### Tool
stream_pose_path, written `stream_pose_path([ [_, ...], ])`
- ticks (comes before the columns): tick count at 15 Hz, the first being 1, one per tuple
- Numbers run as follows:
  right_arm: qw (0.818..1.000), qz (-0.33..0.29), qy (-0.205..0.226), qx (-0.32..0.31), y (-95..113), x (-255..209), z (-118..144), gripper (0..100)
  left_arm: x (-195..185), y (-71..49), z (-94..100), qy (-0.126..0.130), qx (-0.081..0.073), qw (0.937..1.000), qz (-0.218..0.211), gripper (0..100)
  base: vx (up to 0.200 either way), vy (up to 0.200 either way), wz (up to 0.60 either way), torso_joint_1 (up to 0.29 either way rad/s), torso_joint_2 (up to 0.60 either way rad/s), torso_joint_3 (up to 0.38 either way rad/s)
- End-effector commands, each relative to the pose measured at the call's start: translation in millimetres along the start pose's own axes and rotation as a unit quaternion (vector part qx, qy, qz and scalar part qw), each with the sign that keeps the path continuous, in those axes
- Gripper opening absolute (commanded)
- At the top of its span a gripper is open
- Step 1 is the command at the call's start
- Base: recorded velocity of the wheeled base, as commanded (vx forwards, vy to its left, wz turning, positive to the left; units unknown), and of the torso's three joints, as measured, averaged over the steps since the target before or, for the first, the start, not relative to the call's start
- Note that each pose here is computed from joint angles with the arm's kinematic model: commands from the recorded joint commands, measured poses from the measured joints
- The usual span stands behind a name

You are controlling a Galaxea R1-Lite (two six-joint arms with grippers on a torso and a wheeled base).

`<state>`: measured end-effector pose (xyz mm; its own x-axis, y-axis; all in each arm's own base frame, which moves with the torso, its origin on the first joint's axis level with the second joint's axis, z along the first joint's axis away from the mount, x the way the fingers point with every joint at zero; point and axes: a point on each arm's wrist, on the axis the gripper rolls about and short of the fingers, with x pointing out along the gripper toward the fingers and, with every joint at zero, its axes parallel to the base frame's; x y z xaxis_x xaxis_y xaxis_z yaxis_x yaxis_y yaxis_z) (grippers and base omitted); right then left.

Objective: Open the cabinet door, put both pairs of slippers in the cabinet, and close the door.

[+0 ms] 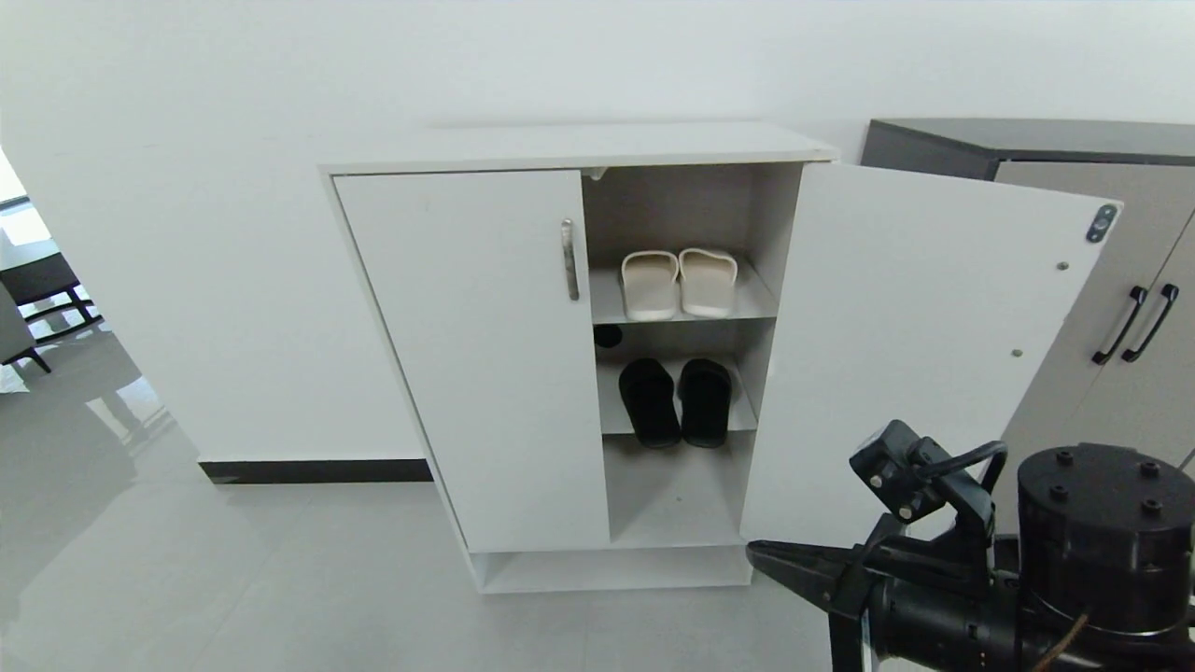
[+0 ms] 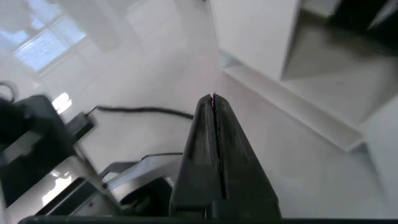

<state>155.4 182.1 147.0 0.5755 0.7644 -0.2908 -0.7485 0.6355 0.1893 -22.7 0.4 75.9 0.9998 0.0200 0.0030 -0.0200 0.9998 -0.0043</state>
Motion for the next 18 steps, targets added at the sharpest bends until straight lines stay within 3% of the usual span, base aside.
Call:
stream_pose_path([
  [1, 1.000, 0.001, 0.005, 0.000, 0.2, 1.9, -1.9, 0, 0.1, 0.0, -0.1, 0.001, 0.000, 1.0000, 0.000, 0, 0.000, 0.000, 0.00, 0.168, -0.56, -0.295],
  [18, 1.000, 0.001, 0.007, -0.001, 0.4, 2.3, -2.4, 0, 0.1, 0.0, 0.1, 0.000, 0.000, 1.0000, 0.000, 0, 0.000, 0.000, 0.00, 0.199, -0.49, -0.288],
])
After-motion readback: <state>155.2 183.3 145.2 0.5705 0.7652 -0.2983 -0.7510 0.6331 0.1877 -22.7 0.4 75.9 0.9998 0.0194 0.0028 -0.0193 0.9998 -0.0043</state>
